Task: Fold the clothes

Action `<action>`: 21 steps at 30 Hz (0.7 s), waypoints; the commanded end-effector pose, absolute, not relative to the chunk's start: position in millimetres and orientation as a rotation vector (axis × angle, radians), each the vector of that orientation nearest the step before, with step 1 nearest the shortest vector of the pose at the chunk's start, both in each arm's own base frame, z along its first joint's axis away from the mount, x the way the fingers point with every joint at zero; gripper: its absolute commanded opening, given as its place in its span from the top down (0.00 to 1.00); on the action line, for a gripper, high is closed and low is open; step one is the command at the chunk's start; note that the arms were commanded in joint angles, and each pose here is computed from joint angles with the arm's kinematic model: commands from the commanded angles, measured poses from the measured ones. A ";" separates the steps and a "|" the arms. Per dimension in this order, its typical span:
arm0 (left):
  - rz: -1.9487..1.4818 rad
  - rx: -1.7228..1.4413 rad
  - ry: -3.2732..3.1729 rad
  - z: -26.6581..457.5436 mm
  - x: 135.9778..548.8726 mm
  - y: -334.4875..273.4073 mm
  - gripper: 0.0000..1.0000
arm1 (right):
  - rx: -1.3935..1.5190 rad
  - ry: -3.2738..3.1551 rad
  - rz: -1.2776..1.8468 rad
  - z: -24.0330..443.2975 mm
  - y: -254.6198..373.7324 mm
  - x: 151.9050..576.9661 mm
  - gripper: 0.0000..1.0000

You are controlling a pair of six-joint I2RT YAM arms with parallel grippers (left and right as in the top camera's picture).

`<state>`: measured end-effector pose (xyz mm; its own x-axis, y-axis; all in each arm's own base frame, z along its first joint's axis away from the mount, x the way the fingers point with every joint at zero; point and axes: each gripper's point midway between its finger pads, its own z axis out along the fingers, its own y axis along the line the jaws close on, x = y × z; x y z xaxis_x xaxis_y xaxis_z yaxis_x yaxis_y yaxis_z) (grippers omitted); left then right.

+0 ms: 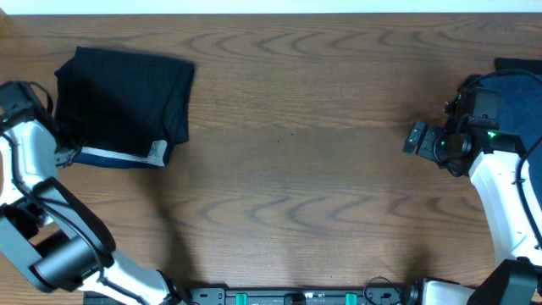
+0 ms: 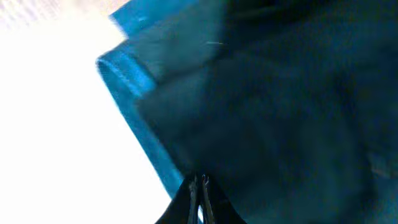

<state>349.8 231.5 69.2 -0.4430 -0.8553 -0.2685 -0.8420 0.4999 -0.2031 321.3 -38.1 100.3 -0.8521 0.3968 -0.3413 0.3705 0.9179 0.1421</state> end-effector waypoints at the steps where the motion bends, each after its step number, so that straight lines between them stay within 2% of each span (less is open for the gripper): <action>1: -0.063 -1.467 2.413 57.6 344.0 236.2 0.94 | 0.568 2.697 0.079 104.2 -42.8 322.4 0.01; 6: -0.207 -1.392 2.355 84.2 364.0 227.2 0.94 | 0.568 2.697 0.079 104.2 -42.8 322.4 0.01; 13: -0.397 -1.203 2.177 185.5 378.0 194.7 0.94 | 0.568 2.697 0.079 104.2 -42.8 322.4 0.01; 17: -0.437 -1.050 2.123 244.3 369.6 156.5 0.94 | 0.568 2.697 0.079 104.2 -42.8 322.4 0.01; 21: -0.450 -0.832 2.120 283.0 368.8 108.4 0.94 | 0.568 2.697 0.079 104.2 -42.8 322.4 0.01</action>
<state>364.6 142.4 257.6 -0.4197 -0.7548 -0.5041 -0.5208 0.6552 -0.5473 321.4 -38.1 100.4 -0.8520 0.3968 -0.3416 0.3705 0.9179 0.1422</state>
